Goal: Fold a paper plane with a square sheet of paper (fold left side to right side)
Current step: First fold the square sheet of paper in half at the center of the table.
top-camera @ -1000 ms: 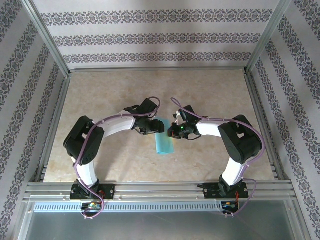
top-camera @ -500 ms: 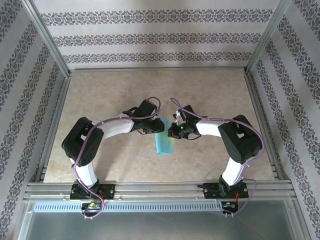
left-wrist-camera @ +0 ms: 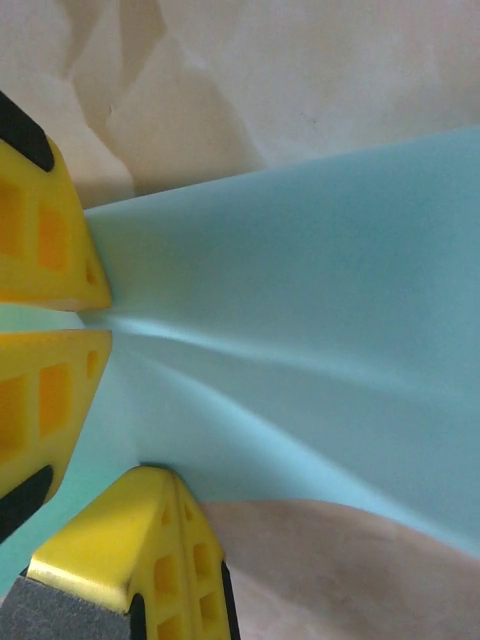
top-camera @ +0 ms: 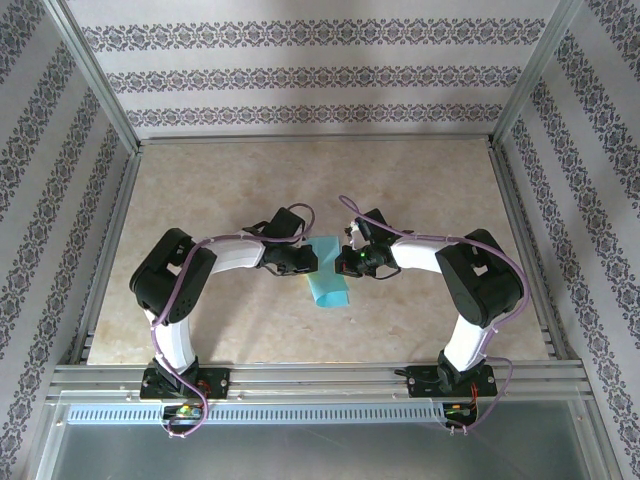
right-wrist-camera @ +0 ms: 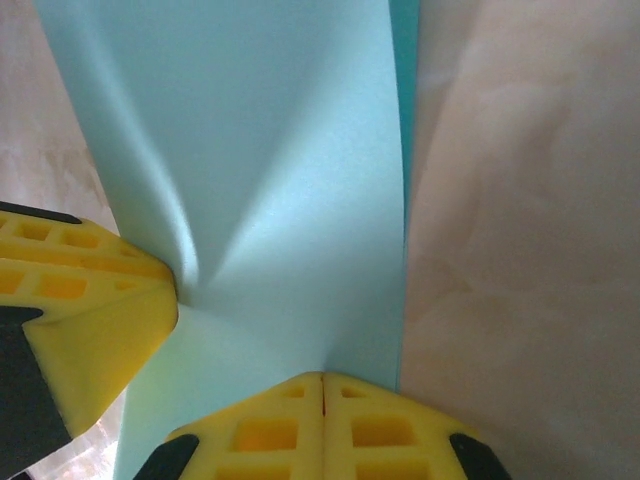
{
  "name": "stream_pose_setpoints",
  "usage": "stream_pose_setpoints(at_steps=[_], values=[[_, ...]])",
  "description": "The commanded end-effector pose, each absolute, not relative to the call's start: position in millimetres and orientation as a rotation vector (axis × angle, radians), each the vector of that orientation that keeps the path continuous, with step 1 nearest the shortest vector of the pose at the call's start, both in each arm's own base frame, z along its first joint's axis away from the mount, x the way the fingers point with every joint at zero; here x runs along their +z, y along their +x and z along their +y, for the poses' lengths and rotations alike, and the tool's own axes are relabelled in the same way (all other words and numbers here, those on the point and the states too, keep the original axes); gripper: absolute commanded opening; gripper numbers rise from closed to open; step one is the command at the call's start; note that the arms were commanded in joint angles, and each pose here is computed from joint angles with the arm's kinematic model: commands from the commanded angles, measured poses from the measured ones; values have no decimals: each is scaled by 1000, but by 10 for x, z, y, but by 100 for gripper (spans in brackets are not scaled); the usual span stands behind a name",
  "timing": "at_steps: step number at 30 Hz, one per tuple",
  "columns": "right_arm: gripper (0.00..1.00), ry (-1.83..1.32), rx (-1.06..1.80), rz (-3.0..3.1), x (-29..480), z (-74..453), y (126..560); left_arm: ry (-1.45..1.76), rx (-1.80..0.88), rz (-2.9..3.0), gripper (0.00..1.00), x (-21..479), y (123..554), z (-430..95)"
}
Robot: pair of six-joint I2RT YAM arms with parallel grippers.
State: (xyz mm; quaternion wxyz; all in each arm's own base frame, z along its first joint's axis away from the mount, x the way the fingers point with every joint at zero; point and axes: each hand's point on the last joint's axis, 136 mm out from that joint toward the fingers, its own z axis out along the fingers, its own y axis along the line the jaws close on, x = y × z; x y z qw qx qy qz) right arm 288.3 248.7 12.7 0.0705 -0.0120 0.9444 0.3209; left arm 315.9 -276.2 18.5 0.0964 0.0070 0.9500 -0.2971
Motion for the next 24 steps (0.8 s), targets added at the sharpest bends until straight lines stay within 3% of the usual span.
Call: stream_pose_setpoints(at_steps=[1, 13, 24], values=[[0, 19, 655, 3063, -408, 2092, 2528, 1, -819, 2854, 14, -5, 3075, -2558], [0, 17, 662, 3057, -386, 2102, 2543, -60, -780, 2748, 11, 204, 3045, -2144], [0, 15, 671, 3051, -363, 2124, 2550, 109, -1011, 2602, 10, 651, 3089, -2818]])
